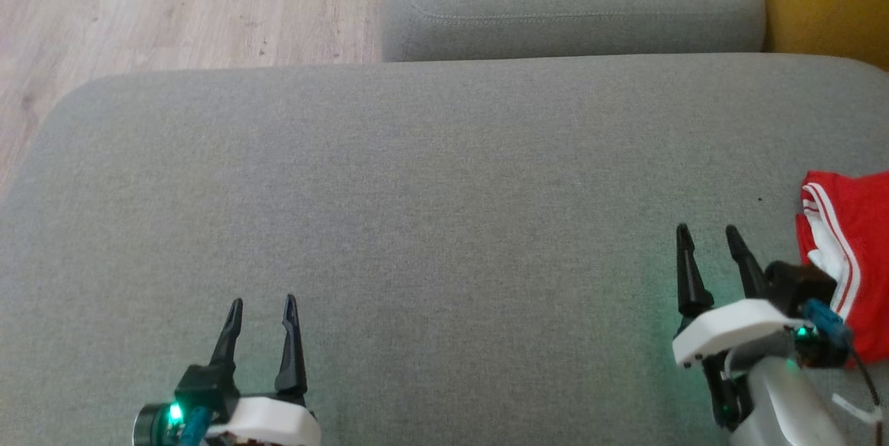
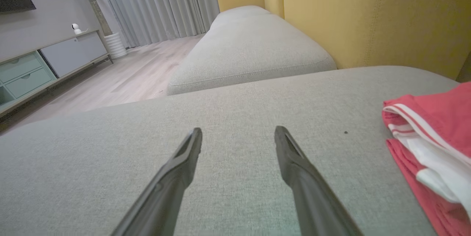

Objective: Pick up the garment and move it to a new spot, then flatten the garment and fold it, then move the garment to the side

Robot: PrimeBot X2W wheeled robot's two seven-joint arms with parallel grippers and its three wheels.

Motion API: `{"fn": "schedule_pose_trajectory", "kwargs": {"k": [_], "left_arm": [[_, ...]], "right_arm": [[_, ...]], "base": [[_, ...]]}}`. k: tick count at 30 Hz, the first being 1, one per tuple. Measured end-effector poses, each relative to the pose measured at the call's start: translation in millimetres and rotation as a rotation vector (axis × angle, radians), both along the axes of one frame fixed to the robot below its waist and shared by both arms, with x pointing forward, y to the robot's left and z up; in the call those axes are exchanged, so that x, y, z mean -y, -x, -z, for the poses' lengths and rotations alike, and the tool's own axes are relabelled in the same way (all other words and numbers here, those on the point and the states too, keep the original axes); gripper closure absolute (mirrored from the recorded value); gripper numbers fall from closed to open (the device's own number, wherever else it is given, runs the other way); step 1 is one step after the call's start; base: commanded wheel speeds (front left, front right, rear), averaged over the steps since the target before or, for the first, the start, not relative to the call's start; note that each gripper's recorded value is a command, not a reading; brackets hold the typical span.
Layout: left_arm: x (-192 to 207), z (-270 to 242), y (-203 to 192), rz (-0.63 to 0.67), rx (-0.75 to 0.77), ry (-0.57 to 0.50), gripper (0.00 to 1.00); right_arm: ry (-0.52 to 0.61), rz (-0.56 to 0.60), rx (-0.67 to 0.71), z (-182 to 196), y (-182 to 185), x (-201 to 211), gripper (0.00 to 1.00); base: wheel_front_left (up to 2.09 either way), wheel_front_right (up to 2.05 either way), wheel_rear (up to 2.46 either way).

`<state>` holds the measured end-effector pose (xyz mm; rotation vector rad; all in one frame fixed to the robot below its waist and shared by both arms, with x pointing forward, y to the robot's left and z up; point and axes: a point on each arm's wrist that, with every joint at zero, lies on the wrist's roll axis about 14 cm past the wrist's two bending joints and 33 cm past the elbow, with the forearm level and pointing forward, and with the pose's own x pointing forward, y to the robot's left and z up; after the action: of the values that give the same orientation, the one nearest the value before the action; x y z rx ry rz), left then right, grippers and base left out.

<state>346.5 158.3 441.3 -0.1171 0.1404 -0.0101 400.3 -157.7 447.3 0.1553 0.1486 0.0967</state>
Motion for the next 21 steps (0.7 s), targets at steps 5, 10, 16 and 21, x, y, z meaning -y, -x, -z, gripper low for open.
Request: {"fn": "schedule_pose_trajectory", "kwargs": {"k": [5, 10, 16, 21], "left_arm": [[-1, -1, 2, 0.004, 0.005, 0.028, 0.0], [-2, 34, 24, -0.002, -0.113, 0.024, 1.0], [-4, 51, 38, -0.022, -0.182, 0.061, 1.0], [-7, 50, 36, -0.047, -0.185, 0.114, 1.0]], "right_arm": [[-0.003, -0.005, -0.013, 5, 7, -2, 0.0], [-0.003, 0.001, -0.135, 43, 33, 0, 1.0], [-0.036, 0.028, -0.213, 64, 53, 5, 1.0], [-0.087, 0.053, -0.205, 59, 49, 7, 1.0]], "base": [[0.0, 0.0, 0.0], [0.0, 0.0, 0.0], [0.0, 0.0, 0.0], [0.0, 0.0, 0.0]]}}
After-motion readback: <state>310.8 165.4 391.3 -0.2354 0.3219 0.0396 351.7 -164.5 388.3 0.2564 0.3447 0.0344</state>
